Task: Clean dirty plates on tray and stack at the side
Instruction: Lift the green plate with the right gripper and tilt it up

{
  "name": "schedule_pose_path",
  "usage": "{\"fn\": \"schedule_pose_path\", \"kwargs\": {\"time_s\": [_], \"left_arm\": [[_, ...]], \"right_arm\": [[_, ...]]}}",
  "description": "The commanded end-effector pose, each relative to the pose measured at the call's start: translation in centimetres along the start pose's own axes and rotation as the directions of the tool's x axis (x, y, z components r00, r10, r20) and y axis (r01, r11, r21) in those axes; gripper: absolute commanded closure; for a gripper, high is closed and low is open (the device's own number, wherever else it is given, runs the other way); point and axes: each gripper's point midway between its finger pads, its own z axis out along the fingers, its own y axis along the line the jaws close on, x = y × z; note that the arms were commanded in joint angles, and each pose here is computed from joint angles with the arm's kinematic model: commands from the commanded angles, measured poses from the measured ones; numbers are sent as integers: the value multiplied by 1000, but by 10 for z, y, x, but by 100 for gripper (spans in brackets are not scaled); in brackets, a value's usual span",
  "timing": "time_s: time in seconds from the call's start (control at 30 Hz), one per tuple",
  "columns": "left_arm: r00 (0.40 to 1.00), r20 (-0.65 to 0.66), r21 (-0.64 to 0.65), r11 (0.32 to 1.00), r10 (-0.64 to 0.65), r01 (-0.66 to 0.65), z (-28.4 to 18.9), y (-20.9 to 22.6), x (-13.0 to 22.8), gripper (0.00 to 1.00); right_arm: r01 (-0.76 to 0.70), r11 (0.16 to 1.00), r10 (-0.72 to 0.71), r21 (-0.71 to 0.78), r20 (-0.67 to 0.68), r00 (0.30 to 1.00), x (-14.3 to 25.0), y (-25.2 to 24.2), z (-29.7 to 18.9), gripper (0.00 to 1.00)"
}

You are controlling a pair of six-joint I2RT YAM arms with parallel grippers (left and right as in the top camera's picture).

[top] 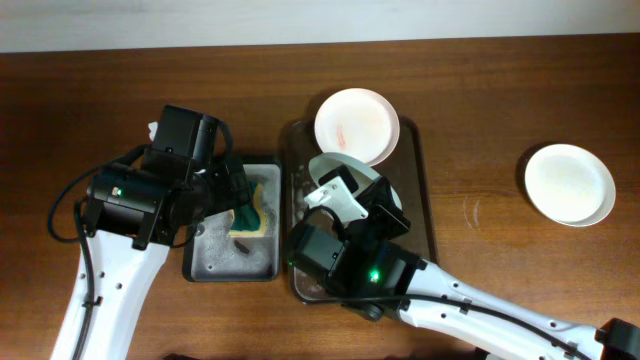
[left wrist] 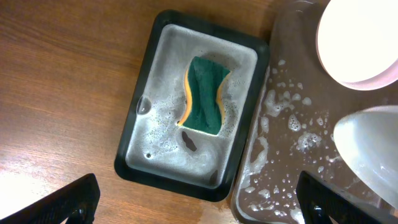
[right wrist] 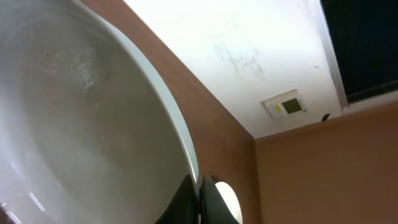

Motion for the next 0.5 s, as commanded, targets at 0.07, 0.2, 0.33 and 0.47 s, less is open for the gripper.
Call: {"fn": "schedule_pose_path", "kwargs": {"time_s": [0.07,0.2,0.33,0.47], "left_arm": [[1000,14,8,1000,-5,5,-4,1,-1,1],[1000,14,8,1000,-5,5,-4,1,-1,0],[1000,14,8,1000,-5,5,-4,1,-1,0],[1000,14,8,1000,-5,4,-4,1,-1,0]], "right_arm": [[-24,1000,24,15,20,1000,-13,-17,0,96],[24,998,-22,-54,32,999,-18,-8,-2,96],[108,991,-103,-79,59,993,-23,-2,-7,96],[98,994,-95,-55,60,994,-24,-5,-8,96]]}}
